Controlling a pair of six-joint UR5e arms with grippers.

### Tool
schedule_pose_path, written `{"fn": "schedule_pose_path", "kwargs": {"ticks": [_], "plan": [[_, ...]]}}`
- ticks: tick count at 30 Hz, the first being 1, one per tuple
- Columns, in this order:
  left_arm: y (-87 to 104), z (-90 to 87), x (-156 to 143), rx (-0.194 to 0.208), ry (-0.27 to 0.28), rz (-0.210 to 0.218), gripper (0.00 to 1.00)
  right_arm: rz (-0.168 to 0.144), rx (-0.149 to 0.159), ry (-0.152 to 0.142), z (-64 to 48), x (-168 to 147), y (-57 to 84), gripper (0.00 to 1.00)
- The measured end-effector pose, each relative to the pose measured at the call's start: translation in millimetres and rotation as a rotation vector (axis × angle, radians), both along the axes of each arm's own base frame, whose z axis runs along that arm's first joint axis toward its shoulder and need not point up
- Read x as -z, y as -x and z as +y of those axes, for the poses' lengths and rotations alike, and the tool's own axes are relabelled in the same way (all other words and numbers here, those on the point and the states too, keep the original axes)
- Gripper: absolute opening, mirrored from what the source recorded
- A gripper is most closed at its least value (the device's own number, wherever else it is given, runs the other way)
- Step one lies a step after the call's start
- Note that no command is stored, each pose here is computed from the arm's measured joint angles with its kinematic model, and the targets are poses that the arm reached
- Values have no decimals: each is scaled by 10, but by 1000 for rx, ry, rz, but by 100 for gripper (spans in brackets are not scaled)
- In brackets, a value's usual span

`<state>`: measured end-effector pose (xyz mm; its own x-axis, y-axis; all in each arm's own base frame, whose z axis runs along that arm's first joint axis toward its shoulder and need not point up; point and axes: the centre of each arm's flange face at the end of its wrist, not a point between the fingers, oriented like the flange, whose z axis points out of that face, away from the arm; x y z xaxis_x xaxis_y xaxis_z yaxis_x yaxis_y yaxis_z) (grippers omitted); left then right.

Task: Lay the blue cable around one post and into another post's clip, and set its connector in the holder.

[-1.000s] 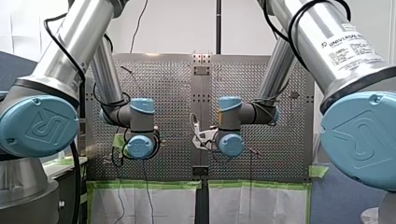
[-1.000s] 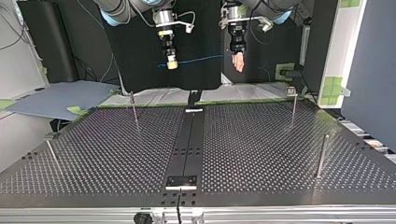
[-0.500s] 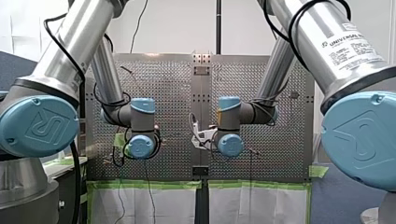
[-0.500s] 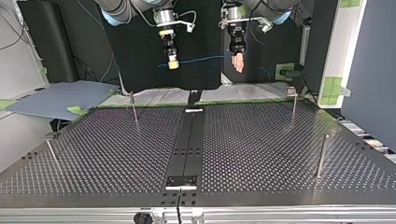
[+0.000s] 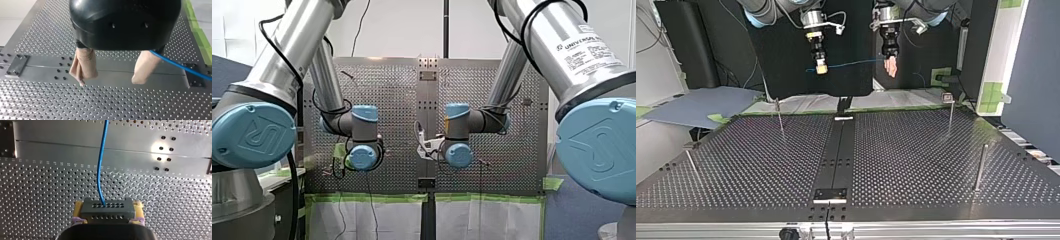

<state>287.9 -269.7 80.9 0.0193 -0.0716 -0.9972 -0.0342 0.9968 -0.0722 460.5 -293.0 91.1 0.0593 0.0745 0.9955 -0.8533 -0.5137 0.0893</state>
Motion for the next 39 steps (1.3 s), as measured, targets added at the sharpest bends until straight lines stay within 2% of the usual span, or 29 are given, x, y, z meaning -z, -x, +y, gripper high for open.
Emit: {"fn": "schedule_pose_path", "kwargs": {"ticks": [5,10,14,27,33,36,39], "plan": [[215,-5,175,0,10,23,100,2,24,-33,71,-37,120,0],[404,-70,283,2,3,39,100,29,31,-66,131,-32,195,0],[479,-115,296,12,1,40,100,43,32,-80,149,-18,215,0],[514,-135,284,15,7,39,100,47,30,-84,170,-28,215,0],[501,-232,116,25,40,19,100,24,6,-72,210,-273,117,0],[463,-234,12,13,30,13,100,6,-8,-66,205,-430,77,0],[392,-234,-117,-16,27,2,100,-8,-21,-52,183,-608,26,0]]}}
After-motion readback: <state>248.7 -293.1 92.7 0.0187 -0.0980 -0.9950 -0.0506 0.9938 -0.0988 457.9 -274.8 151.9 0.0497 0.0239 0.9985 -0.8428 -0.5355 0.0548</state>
